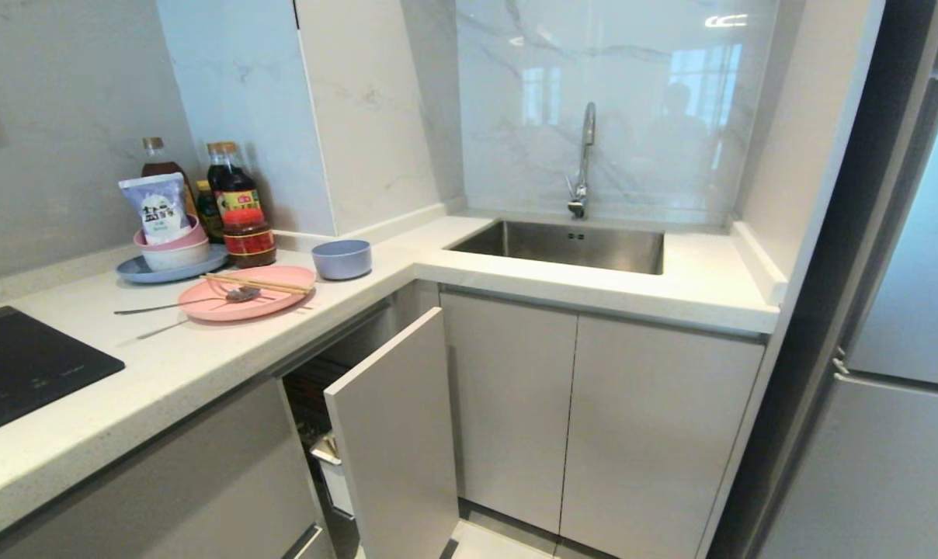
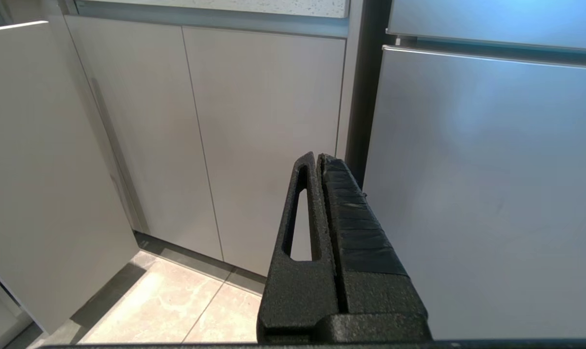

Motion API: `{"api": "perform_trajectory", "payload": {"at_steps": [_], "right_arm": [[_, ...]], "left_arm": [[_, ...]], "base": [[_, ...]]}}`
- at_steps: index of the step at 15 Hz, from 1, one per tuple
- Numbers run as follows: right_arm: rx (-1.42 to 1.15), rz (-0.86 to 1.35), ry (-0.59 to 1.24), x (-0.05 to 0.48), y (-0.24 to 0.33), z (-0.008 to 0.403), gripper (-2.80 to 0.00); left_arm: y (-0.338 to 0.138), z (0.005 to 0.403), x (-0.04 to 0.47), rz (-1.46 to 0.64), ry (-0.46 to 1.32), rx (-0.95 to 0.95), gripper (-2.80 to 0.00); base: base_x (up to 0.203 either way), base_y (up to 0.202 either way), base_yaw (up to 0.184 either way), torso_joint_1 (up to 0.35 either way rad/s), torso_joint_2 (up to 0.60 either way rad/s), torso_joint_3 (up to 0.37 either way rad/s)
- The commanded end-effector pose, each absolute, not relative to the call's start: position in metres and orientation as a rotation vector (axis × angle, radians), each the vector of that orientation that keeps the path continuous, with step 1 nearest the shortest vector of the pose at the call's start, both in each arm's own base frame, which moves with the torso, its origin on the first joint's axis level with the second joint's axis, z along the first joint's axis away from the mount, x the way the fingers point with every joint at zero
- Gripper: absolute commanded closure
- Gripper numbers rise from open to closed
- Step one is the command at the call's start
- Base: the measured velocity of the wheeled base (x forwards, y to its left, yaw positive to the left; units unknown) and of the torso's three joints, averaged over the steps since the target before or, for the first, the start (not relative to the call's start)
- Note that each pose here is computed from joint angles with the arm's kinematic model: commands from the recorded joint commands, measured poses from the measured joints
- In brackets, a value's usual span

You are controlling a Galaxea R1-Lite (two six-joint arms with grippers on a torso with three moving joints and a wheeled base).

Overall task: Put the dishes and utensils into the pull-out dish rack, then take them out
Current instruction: Open the cupboard

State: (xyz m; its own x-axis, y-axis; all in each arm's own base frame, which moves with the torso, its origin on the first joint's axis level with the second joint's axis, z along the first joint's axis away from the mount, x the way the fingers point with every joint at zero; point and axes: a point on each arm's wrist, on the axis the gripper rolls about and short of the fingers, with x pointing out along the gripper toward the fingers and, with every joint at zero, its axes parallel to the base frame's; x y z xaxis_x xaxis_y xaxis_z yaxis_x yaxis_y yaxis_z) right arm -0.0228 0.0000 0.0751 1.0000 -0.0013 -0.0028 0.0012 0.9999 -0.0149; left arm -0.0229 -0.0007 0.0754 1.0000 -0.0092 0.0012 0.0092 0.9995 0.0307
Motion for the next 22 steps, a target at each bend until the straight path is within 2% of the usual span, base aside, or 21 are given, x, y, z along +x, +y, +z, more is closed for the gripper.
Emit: {"api": "perform_trajectory", "payload": {"at_steps": [1,7,9,12,16,19,22], "right_arm": [[-0.015,-0.001,0.003,-0.023,0.0,0.075,0.0],[-0.015,0.0,0.003,-0.023,0.0,0.075,0.0],[-0.015,0.0,0.003,-0.023,0.0,0.075,0.0],[-0.015,-0.002,0.003,-0.023,0.0,0.075,0.0],[-0.015,0.0,0.003,-0.023,0.0,0.075,0.0],[-0.015,-0.001,0.003,-0.023,0.0,0.075,0.0],[-0.015,-0.001,0.003,-0.023,0.0,0.075,0.0]], "left_arm": [[-0.001,0.075,-0.023,-0.009,-0.002,0.031,0.0],[-0.001,0.076,-0.023,-0.01,-0.004,0.045,0.0],[-0.001,0.091,-0.027,-0.004,-0.07,0.051,0.0],[-0.001,0.153,-0.055,-0.002,-0.254,0.06,0.0],[-0.002,0.257,-0.095,-0.006,-0.414,0.114,0.0],[-0.002,0.342,-0.076,-0.003,-0.433,0.135,0.0],[-0.002,0.387,-0.024,-0.001,-0.358,0.173,0.0]], "base": [[0.0,0.0,0.0,0.0,0.0,0.0],[0.0,0.0,0.0,0.0,0.0,0.0],[0.0,0.0,0.0,0.0,0.0,0.0],[0.0,0.0,0.0,0.0,0.0,0.0],[0.0,0.0,0.0,0.0,0.0,0.0],[0.0,0.0,0.0,0.0,0.0,0.0],[0.0,0.0,0.0,0.0,0.0,0.0]]}}
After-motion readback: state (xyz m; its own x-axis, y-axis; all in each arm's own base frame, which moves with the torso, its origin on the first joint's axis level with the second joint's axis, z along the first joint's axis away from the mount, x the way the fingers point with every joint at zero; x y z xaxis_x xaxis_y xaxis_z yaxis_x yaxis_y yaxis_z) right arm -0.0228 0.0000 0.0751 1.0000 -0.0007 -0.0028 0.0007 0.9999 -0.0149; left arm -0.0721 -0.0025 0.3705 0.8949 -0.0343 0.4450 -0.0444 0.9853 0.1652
